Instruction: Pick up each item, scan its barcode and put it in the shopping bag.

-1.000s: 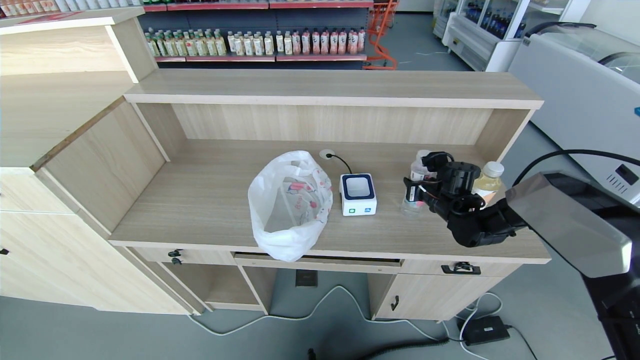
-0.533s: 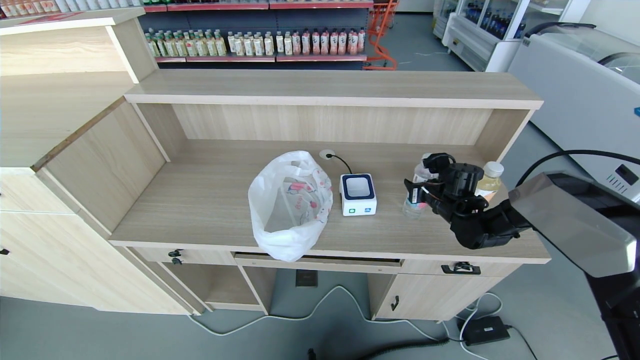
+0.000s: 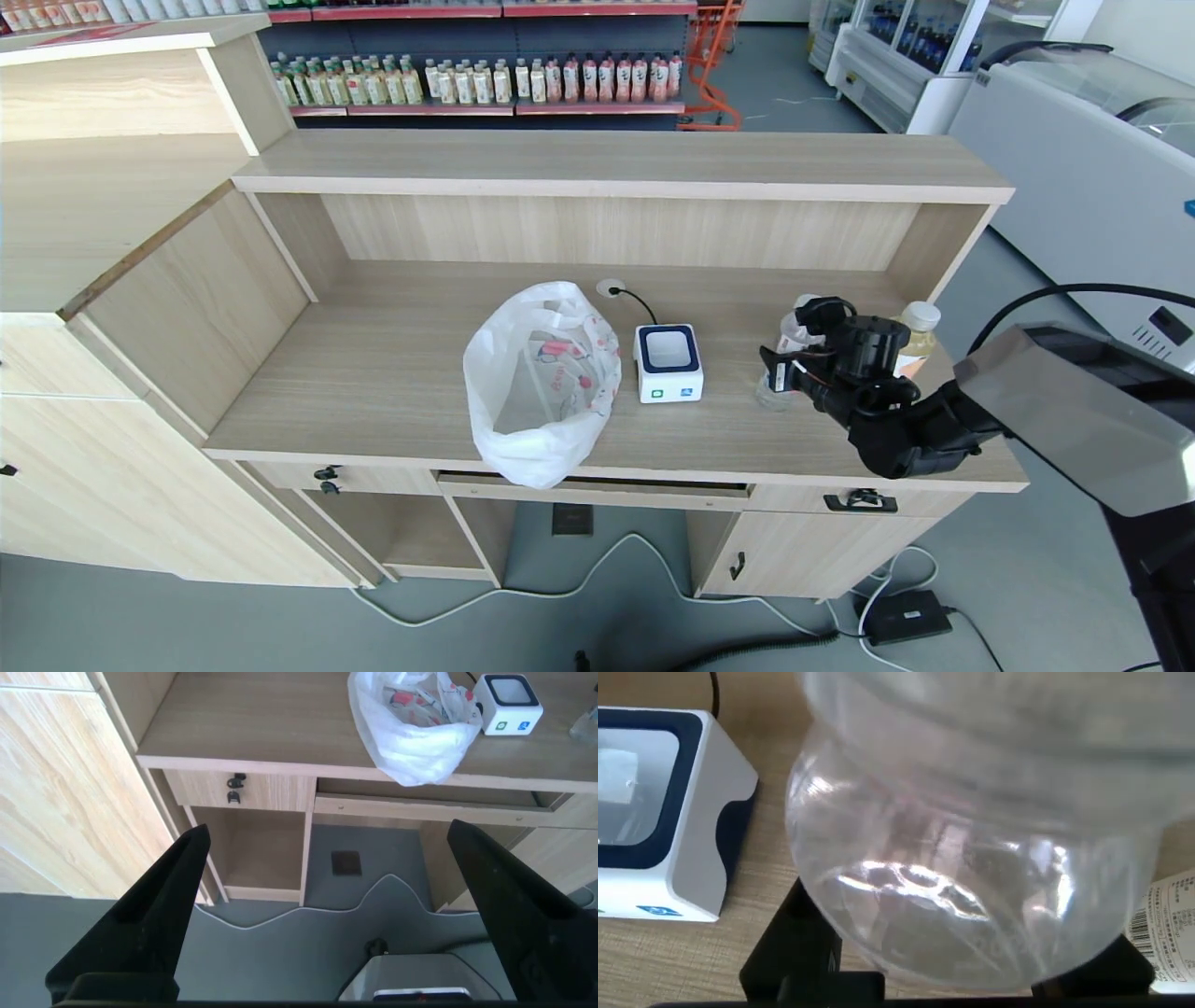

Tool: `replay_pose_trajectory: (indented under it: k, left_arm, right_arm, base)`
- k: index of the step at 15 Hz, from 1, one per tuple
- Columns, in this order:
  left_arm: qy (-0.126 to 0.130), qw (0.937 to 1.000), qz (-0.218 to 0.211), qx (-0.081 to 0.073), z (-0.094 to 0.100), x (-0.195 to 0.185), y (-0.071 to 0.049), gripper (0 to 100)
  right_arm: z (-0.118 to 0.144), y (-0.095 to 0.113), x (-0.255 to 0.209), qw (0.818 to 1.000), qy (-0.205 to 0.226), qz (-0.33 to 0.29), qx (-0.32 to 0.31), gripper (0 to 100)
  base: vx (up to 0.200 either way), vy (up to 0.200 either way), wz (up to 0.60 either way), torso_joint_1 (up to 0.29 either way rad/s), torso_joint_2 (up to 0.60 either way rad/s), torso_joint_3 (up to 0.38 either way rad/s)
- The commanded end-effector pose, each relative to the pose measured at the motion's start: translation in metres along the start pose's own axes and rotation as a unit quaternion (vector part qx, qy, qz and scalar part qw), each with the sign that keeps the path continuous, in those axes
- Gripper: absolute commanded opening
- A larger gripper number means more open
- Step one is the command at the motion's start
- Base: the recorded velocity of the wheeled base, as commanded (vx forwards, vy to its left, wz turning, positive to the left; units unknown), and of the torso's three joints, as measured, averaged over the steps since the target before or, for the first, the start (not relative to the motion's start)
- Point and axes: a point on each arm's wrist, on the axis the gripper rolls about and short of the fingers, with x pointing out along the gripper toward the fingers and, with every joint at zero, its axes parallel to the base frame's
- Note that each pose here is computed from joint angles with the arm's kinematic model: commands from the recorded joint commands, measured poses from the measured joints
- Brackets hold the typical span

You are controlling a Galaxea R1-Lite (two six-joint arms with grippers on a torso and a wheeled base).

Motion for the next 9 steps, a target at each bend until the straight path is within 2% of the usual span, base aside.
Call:
replay_pose_trajectory:
  k: [1, 6, 7, 8, 9]
  left_arm:
    - [-0.001, 1.0000, 0.000, 0.000, 0.000, 0.000, 0.000, 100]
    - [0.000, 1.0000, 0.000, 0.000, 0.000, 0.000, 0.000, 100]
    - [0.000, 1.0000, 0.000, 0.000, 0.000, 0.000, 0.000, 100]
    - [0.000, 1.0000, 0.000, 0.000, 0.000, 0.000, 0.000, 100]
    - [-0.001, 1.0000, 0.000, 0.000, 0.000, 0.000, 0.000, 100]
  right_arm:
    - [0.026, -0.001, -0.008, 0.999, -0.029, 0.001, 0.016, 0]
    - [0.078, -0.007, -0.055, 0.997, -0.048, 0.014, 0.065, 0]
    - [0.113, -0.010, -0.087, 0.992, -0.045, 0.050, 0.108, 0]
    - [0.122, -0.011, -0.096, 0.990, -0.042, 0.062, 0.118, 0]
    - [0.164, -0.014, -0.142, 0.976, -0.030, 0.134, 0.167, 0]
  base:
    - [0.000, 0.000, 0.00, 0.000, 0.00, 0.000]
    - [0.000, 0.000, 0.00, 0.000, 0.00, 0.000]
    - [0.000, 0.000, 0.00, 0.000, 0.00, 0.000]
    - [0.000, 0.000, 0.00, 0.000, 0.00, 0.000]
    - [0.000, 0.000, 0.00, 0.000, 0.00, 0.000]
